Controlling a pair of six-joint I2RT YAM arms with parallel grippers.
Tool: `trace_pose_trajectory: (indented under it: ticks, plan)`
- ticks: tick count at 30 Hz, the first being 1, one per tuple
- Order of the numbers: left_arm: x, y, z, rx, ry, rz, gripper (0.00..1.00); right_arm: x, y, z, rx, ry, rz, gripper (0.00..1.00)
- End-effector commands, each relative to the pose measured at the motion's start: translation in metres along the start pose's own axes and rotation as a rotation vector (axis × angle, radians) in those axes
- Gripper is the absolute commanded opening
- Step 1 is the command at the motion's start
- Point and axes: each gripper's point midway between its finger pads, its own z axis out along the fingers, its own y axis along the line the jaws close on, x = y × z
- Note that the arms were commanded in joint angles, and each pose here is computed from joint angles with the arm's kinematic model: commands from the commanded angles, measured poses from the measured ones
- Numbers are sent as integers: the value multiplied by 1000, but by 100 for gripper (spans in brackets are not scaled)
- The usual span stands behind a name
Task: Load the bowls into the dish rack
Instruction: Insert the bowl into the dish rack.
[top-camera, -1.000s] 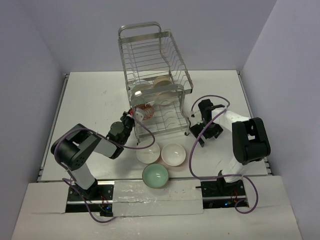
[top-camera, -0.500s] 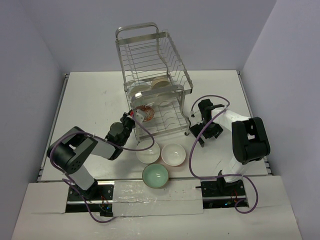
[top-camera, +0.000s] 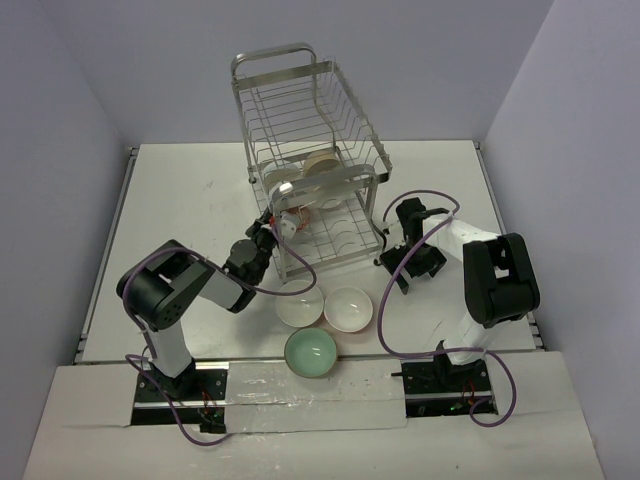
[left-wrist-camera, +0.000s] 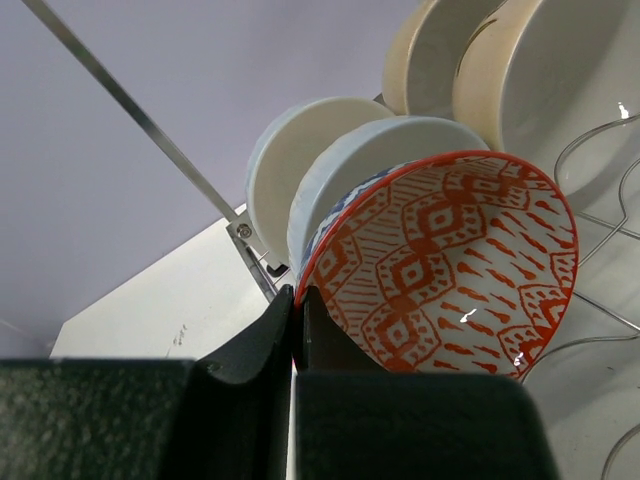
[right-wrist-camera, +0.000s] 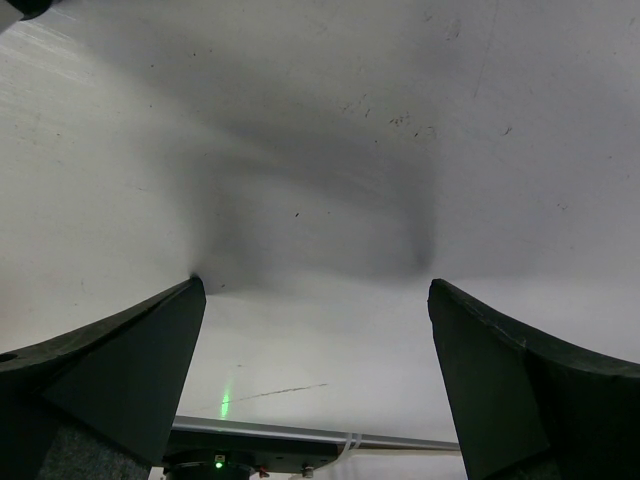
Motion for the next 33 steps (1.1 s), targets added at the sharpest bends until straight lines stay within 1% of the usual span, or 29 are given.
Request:
trace_pose_trajectory:
  ticks: [1,9,12,20,28,33]
  plan:
    - [-73,54,-3,-243,-294,-64,0,3,-17,14,77,31,20,100]
    - [-69,51,-8,-218,-287,-66,0,3,-17,13,80,30,17,100]
    - [-71,46,-13,-179,-300,-75,0,3,-17,13,82,30,17,100]
    - [-88,46,-22,-148,-362,-115,0,4,-19,13,89,33,19,100]
    - [-94,40,-20,-131,-386,-105,0,5,-21,14,93,36,28,100]
    - [-95,29,-18,-103,-396,-70,0,5,-21,13,94,34,28,100]
